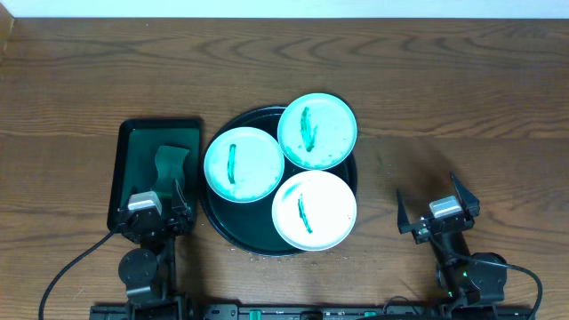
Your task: Clean dirty plates on tray and stack at the side
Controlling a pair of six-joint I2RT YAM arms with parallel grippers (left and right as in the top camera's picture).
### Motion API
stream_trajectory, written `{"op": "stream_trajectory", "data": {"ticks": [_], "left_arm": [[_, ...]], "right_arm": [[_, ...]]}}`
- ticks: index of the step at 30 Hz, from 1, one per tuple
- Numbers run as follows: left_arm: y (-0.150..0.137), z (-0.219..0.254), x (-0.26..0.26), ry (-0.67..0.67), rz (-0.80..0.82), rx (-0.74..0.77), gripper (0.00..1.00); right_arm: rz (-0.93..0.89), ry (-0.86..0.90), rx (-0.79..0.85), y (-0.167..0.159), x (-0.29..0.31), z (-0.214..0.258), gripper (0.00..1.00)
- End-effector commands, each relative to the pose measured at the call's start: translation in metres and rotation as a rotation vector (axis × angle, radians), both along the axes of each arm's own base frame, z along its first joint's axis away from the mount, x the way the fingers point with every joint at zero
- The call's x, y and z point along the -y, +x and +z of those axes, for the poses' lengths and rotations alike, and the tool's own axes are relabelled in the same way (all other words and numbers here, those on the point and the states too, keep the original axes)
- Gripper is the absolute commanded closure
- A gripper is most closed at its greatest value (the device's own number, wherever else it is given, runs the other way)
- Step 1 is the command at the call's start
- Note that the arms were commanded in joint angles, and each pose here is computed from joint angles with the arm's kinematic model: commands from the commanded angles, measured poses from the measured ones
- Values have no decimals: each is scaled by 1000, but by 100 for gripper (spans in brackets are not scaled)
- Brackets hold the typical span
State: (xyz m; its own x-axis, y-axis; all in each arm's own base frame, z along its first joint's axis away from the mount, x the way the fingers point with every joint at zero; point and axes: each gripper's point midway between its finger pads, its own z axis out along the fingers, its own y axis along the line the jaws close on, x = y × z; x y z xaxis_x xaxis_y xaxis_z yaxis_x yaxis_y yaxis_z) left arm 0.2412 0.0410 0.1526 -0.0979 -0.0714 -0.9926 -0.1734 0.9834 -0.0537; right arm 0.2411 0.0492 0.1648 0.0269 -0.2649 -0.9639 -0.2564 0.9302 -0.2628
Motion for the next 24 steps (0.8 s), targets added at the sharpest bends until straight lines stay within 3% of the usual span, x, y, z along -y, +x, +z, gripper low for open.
{"op": "stream_trajectory", "data": {"ticks": [1,24], "left_arm": [[-1,-15,-1,7,6,-44,22],[-1,-2,-3,14,17,-9,22]], "right_arm": [[-40,-12,10,2,8,1,1],[-158,-12,40,5,28,9,1]]}}
